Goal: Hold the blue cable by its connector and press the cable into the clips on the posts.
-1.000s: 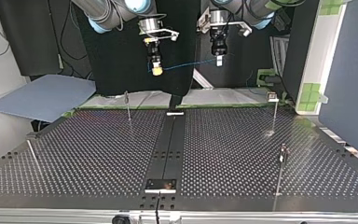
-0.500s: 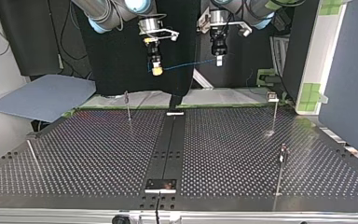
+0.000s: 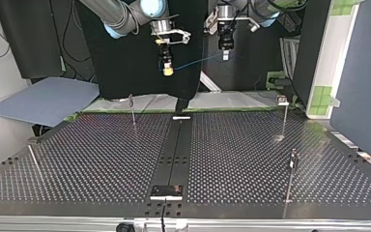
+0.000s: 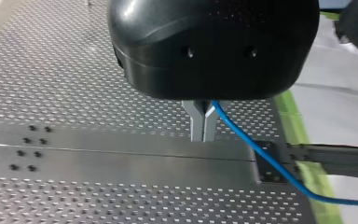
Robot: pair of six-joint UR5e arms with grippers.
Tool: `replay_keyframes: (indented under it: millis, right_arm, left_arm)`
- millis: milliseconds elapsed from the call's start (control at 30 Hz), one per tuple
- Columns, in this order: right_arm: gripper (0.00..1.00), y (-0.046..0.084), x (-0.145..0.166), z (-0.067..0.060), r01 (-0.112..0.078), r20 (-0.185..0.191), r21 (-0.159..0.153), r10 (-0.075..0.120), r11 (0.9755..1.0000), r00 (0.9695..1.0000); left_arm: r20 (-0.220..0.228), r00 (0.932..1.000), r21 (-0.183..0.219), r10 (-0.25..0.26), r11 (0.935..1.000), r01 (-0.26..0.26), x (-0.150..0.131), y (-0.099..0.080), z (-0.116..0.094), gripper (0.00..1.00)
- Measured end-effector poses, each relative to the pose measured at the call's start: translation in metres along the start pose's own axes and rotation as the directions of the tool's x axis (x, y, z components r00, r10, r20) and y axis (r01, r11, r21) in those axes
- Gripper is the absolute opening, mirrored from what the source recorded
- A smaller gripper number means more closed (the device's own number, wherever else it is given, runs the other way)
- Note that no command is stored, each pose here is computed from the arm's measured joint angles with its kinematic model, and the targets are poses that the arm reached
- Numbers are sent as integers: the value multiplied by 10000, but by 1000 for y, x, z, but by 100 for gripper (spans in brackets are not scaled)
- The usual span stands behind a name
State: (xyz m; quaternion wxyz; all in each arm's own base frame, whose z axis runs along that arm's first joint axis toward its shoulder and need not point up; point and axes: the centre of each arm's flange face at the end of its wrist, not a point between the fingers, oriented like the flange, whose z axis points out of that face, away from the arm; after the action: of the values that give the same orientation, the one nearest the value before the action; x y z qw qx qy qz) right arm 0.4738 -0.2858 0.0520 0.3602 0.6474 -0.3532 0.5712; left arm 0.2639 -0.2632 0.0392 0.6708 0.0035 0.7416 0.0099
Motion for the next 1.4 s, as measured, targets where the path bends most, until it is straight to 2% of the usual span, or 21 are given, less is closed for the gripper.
replay_keyframes:
  millis: [133, 267, 467, 533, 567, 633, 700, 800, 900, 1033, 1133, 1233, 1300, 1400]
  right_arm:
    - [0, 1, -21, -5, 196, 604, -3, -195, 9998, 9980]
    - [0, 2, -44, -11, 420, 1256, 34, -421, 9991, 9912]
    - [0, 4, -74, -18, 632, 1823, 67, -634, 9980, 9812]
    - [0, 5, -76, -16, 682, 1818, -9, -669, 9977, 9811]
    - [0, 5, -74, -13, 673, 1768, -68, -650, 9977, 9821]
    - [0, 3, -67, -9, 590, 1661, -134, -559, 9982, 9845]
    - [0, 0, -56, -4, 386, 1504, -128, -363, 9992, 9880]
    - [0, -2, -41, 1, 81, 1306, -19, -78, 10000, 9914]
    - [0, -3, -27, 4, -189, 1187, 148, 170, 9997, 9928]
    - [0, -3, -9, 7, -515, 1111, 396, 468, 9979, 9927]
    - [0, -5, 8, 11, -710, 1020, 637, 643, 9954, 9927]
    - [0, -9, 29, 18, -947, 849, 883, 872, 9916, 9926]
    - [0, -12, 46, 23, -1109, 693, 1090, 1038, 9878, 9922]
    - [0, -16, 70, 29, -1236, 498, 1388, 1177, 9826, 9918]
  left_arm:
    - [-148, 9998, -4, 97, 10000, -97, 7, 1, -1, 0]
    - [-179, 9998, -4, 118, 9999, -118, 8, 1, -2, 0]
    - [-165, 9997, -92, 165, 9998, -167, 8, 3, -3, 0]
    - [-35, 9999, -183, 126, 9998, -126, 5, 4, -3, 0]
    - [53, 10000, -253, 79, 9996, -77, 3, 4, -2, 0]
    - [143, 9999, -344, -16, 9994, 21, -2, 4, -2, 0]
    - [199, 9997, -402, -161, 9990, 169, -7, 5, -2, 0]
    - [230, 9990, -447, -383, 9982, 393, -14, 5, -2, 0]
    - [254, 9977, -526, -628, 9966, 640, -22, 7, -1, 0]
    - [306, 9952, -726, -927, 9929, 947, -32, 11, 1, 0]
    - [331, 9944, -814, -1005, 9914, 1029, -40, 12, 0, 0]
    - [355, 9940, -939, -1037, 9899, 1067, -48, 15, 0, 0]
    - [374, 9937, -1034, -1054, 9887, 1087, -54, 17, 1, 0]
    - [446, 9931, -1137, -1087, 9871, 1131, -65, 18, 4, 0]
